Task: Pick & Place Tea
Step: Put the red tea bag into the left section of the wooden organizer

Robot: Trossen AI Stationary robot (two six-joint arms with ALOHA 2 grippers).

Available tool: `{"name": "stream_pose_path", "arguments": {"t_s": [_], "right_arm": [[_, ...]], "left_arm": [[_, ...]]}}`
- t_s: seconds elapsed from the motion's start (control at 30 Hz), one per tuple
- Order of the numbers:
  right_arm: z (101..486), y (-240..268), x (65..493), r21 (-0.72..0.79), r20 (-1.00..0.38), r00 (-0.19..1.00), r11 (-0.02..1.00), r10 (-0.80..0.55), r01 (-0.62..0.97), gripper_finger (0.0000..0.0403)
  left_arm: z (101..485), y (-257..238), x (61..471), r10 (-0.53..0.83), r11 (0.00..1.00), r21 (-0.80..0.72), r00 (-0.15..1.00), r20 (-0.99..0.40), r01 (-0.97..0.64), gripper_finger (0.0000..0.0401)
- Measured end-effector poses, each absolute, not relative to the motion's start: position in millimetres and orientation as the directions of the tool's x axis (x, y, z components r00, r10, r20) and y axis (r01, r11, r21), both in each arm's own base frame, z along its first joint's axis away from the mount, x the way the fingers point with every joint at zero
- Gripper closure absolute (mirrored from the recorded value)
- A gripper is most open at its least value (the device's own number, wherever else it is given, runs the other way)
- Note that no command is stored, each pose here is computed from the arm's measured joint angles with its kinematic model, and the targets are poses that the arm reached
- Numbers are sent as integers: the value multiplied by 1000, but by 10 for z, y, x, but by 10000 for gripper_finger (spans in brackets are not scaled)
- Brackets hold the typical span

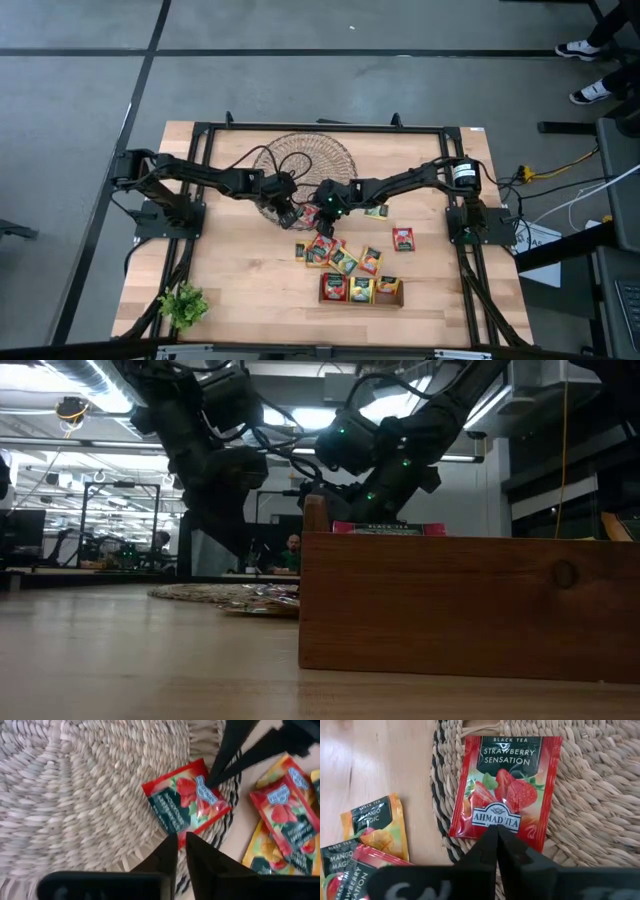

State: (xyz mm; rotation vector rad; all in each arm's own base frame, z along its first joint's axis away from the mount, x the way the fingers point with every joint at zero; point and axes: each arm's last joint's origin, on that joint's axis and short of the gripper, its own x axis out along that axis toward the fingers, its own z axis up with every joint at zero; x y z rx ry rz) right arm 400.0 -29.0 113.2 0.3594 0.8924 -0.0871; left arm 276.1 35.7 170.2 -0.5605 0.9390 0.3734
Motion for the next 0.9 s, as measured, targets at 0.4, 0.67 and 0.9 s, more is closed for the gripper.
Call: {"name": "stream_pose_path", "arguments": {"t_s": [0.4,0.67,0.9], "right_arm": [[1124,-289,4001,267,-772,632,939,73,217,391],[1136,-293,4035,267,-742,667,941,64,206,398],[1139,-296,4039,264,-739,672,942,58,209,389]], "left_arm": [[1483,602,2710,-87,614,-471,540,-837,-633,253],[1484,646,2731,-167,554,-559,575,-801,-617,224],[1252,650,2773,-209,530,-538,514,-832,-656,235]]}}
